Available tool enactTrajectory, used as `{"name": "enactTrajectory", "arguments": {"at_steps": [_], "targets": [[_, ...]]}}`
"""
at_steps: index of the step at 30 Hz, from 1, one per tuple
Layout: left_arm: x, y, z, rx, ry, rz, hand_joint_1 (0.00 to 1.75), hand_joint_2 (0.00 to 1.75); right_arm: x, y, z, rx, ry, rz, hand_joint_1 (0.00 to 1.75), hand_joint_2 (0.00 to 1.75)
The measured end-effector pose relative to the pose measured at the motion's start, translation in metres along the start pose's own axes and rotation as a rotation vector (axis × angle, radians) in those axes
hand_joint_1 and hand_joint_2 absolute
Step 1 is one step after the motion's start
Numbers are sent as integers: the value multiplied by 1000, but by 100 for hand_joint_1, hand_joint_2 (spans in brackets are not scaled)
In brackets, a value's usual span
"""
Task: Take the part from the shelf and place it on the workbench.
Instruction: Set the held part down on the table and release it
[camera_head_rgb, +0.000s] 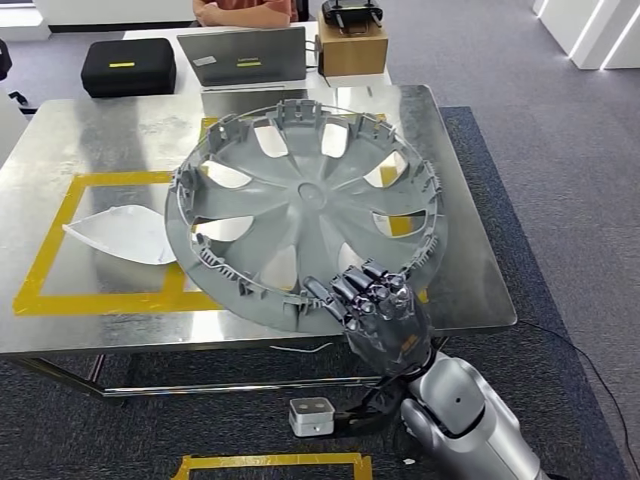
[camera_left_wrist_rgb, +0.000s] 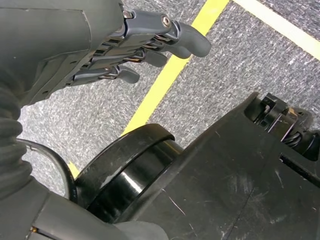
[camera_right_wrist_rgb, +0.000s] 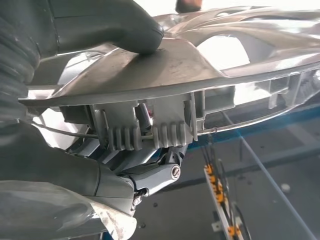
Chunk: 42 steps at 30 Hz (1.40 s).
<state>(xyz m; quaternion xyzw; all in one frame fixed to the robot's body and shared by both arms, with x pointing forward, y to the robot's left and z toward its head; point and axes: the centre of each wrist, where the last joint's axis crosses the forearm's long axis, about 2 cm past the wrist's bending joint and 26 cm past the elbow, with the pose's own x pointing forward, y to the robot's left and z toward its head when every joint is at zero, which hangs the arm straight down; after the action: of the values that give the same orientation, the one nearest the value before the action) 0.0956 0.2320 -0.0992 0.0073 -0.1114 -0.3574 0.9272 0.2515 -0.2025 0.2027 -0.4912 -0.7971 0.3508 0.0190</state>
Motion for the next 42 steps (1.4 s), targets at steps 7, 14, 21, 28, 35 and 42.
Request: {"name": "enactTrajectory", "arguments": {"at_steps": [7, 14, 21, 28, 35, 42], "targets": [[-4, -1, 0, 2, 7, 20, 0, 175, -15, 10, 21, 89, 64, 36, 175, 175], [-6, -2, 0, 1, 12, 42, 0, 175, -29, 21, 38, 167, 139, 77, 175, 175], [-7, -2, 0, 11, 15, 55, 0, 175, -36, 30, 50, 225, 151, 103, 175, 175], [-8, -3, 0, 23, 18, 41, 0, 175, -38, 39, 55, 259, 192, 130, 175, 175], [-8, -2, 0, 24, 21, 28, 0, 175, -33, 49, 59, 287, 199, 152, 175, 175], [-9, 0, 0, 28, 32, 22, 0, 175, -27, 55, 63, 308, 111, 155, 175, 175]]}}
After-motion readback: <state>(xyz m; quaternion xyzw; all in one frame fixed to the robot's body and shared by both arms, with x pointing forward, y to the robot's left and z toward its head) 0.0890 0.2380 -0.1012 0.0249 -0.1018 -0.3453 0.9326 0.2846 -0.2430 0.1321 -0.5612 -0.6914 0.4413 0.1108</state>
